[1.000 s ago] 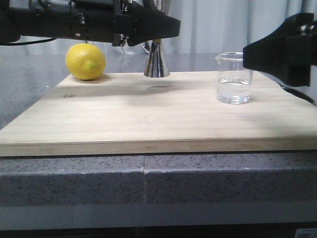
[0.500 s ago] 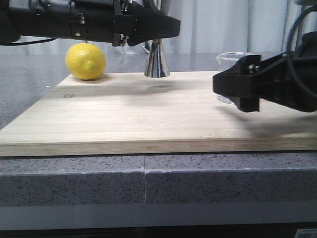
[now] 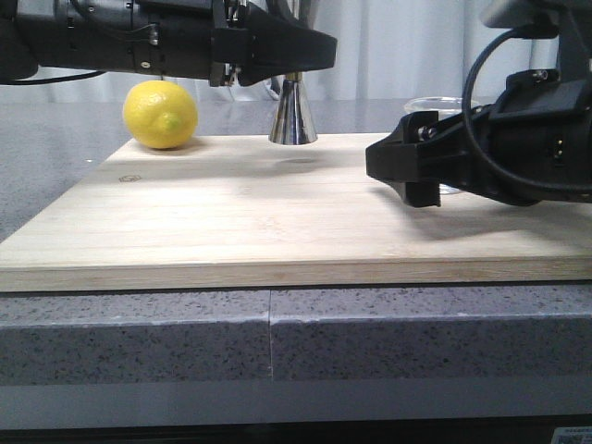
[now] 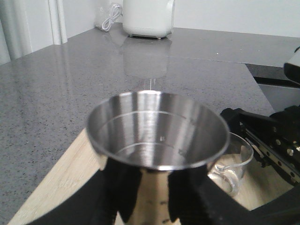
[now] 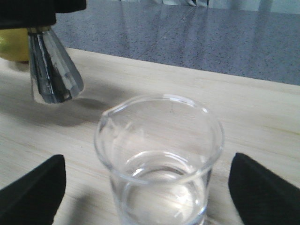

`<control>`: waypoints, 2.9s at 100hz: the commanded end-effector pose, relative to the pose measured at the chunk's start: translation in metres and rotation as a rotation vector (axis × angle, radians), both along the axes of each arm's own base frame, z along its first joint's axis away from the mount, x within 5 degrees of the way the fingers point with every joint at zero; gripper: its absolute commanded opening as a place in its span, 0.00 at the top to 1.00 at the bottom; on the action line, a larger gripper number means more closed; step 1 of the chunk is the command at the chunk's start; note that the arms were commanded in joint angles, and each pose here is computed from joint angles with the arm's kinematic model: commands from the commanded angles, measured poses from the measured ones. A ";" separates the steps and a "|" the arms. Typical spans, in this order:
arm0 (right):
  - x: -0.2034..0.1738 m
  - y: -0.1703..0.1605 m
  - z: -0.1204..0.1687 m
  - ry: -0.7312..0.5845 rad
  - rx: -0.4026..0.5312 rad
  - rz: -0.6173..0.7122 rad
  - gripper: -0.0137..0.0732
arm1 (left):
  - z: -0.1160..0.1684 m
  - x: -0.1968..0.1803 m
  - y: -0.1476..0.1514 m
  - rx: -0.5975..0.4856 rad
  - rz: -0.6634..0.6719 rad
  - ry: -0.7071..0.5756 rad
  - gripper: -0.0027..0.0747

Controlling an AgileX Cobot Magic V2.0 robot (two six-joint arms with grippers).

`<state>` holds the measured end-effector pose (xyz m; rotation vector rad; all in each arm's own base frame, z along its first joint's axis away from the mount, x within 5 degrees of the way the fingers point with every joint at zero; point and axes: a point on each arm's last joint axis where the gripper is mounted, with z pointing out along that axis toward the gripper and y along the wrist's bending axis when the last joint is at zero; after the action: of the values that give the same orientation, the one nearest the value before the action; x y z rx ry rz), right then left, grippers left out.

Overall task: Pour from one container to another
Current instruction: 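Lift the beaker with the right gripper over the held jigger, then tilt the beaker with the right gripper, pouring liquid into the jigger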

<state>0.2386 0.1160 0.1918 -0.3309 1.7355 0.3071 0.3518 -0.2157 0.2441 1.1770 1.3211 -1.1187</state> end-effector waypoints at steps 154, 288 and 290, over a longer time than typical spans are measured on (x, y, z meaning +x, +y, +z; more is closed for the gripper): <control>0.039 -0.006 0.196 -0.091 -0.244 0.011 0.52 | 0.040 -0.009 -0.001 -0.161 -0.055 -0.047 0.66; 0.060 0.049 0.200 -0.408 -0.882 0.204 0.52 | 0.040 -0.009 -0.001 -0.159 -0.056 -0.047 0.66; 0.060 0.049 0.200 -0.412 -0.889 0.205 0.52 | 0.040 -0.009 -0.001 -0.159 -0.056 -0.047 0.66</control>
<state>0.3054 0.1646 0.3646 -1.1464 1.4703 -0.3841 0.3518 -0.2157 0.2441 1.1770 1.3211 -1.1187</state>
